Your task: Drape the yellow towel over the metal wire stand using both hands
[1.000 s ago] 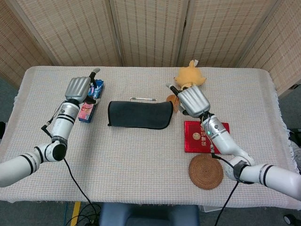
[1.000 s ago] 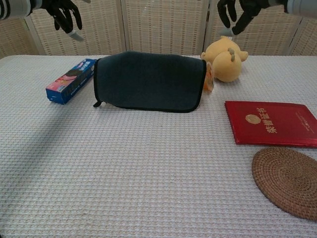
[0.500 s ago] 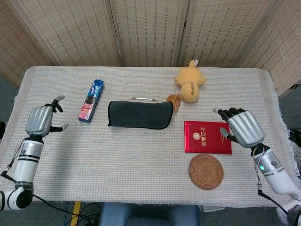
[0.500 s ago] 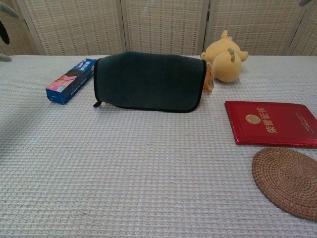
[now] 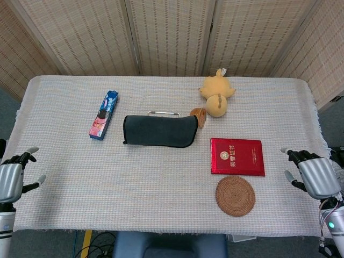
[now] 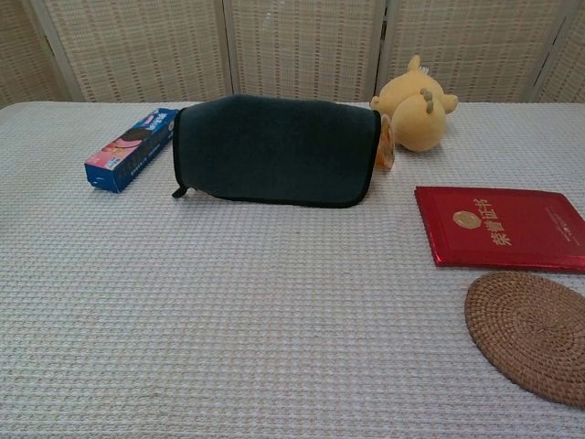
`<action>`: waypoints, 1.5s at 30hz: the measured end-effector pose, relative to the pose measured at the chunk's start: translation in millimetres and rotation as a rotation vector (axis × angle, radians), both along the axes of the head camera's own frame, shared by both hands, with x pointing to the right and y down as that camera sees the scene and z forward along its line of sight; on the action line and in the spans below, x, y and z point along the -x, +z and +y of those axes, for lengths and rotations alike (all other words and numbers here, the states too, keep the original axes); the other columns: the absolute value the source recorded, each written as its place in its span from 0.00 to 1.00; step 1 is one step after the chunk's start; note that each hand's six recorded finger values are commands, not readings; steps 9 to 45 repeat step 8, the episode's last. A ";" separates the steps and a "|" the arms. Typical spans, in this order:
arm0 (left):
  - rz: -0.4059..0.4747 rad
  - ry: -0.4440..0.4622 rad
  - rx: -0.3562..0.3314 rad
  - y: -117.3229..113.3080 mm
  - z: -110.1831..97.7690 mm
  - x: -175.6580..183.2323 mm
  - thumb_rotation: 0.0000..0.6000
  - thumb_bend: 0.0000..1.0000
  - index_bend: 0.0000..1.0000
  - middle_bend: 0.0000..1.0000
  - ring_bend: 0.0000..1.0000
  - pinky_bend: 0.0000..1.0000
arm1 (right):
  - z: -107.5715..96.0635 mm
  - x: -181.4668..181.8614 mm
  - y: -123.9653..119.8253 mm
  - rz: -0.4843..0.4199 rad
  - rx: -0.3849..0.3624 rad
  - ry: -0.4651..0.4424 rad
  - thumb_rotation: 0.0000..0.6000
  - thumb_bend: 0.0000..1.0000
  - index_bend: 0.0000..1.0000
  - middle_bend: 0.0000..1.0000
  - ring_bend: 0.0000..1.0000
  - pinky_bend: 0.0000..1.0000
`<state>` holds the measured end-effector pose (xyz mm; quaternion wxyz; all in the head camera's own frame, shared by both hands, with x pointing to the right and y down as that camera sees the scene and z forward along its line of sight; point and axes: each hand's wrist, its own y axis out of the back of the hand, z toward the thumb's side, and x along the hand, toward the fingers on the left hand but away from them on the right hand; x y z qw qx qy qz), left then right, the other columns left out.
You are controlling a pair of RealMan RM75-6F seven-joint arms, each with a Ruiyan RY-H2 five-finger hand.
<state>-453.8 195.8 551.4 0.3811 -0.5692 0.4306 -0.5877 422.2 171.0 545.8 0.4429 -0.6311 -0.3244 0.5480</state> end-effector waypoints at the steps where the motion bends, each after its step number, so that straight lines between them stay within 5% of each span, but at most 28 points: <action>1: -0.006 -0.001 0.004 -1.3 4.9 0.7 1.00 0.21 0.25 0.45 0.40 0.45 | 3.8 -2.3 1.2 -0.006 0.003 0.010 1.00 0.34 0.24 0.39 0.34 0.43; 8: -0.038 0.012 0.045 -0.7 21.0 -1.0 1.00 0.21 0.19 0.27 0.16 0.35 | 16.0 -6.7 2.9 -0.018 -0.013 0.037 1.00 0.34 0.17 0.32 0.28 0.35; 45: -0.038 0.012 0.045 -0.7 21.0 -1.0 1.00 0.21 0.19 0.27 0.16 0.35 | 16.0 -6.7 2.9 -0.018 -0.013 0.037 1.00 0.34 0.17 0.32 0.28 0.35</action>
